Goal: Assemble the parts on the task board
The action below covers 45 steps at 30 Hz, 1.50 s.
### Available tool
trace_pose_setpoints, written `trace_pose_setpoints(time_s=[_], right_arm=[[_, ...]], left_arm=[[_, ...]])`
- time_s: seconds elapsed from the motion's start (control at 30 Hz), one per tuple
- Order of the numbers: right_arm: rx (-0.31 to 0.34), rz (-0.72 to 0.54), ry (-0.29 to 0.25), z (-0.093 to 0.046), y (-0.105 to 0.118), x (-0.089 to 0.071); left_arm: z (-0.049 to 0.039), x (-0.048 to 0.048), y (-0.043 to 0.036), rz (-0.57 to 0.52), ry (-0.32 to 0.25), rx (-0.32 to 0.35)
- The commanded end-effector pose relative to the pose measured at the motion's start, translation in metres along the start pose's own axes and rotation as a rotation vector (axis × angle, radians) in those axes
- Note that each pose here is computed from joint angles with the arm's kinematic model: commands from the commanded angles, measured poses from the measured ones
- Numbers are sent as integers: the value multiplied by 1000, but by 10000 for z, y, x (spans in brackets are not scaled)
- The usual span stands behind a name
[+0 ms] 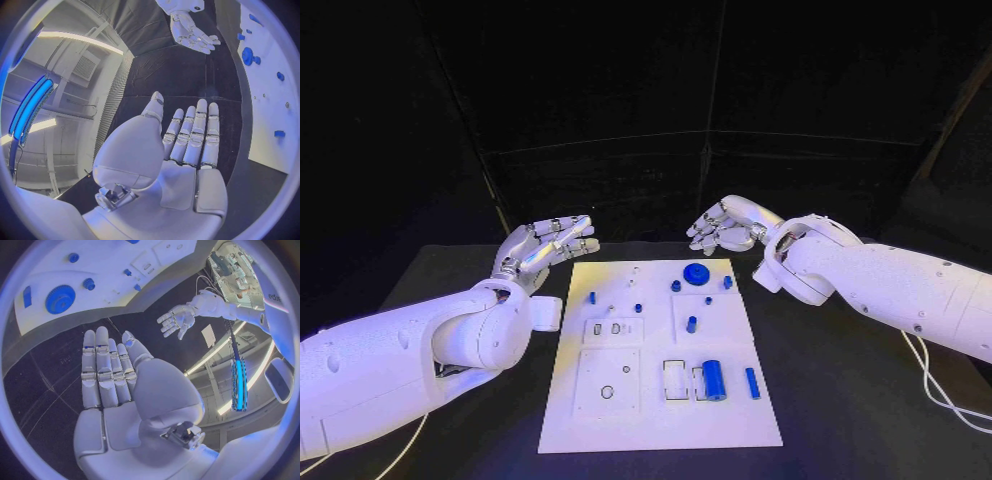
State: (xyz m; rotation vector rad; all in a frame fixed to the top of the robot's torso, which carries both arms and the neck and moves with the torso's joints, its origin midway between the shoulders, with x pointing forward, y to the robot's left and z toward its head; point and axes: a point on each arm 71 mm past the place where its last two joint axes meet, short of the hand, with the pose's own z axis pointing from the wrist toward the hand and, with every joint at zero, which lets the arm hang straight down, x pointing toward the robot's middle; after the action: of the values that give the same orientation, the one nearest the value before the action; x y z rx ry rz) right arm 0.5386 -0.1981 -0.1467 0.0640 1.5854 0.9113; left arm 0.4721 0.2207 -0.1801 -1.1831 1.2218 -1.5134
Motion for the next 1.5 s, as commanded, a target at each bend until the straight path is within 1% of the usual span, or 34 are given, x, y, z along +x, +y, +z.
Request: trace_pose_setpoints(time_s=[0.03, 0.2, 0.33, 0.5, 0.67, 0.87, 1.13, 1.5], right_arm=[[44, -225, 95, 48, 44, 78], [46, -341, 140, 119, 132, 158], [36, -392, 151, 157, 192, 202], [33, -434, 162, 185, 254, 245], [35, -450, 178, 195, 288, 275], [36, -456, 179, 213, 314, 295], [52, -462, 213, 235, 313, 334], [68, -467, 245, 261, 287, 360]], left_arm=[[-47, 99, -38, -15, 66, 10], [-100, 189, -56, -33, 98, 6], [-122, 241, -62, -42, 114, 3], [-133, 277, -64, -52, 131, -1], [-138, 287, -68, -57, 140, -4], [-134, 287, -69, -60, 145, -5], [-133, 296, -70, -63, 150, -3], [-139, 293, -85, -62, 150, -2]])
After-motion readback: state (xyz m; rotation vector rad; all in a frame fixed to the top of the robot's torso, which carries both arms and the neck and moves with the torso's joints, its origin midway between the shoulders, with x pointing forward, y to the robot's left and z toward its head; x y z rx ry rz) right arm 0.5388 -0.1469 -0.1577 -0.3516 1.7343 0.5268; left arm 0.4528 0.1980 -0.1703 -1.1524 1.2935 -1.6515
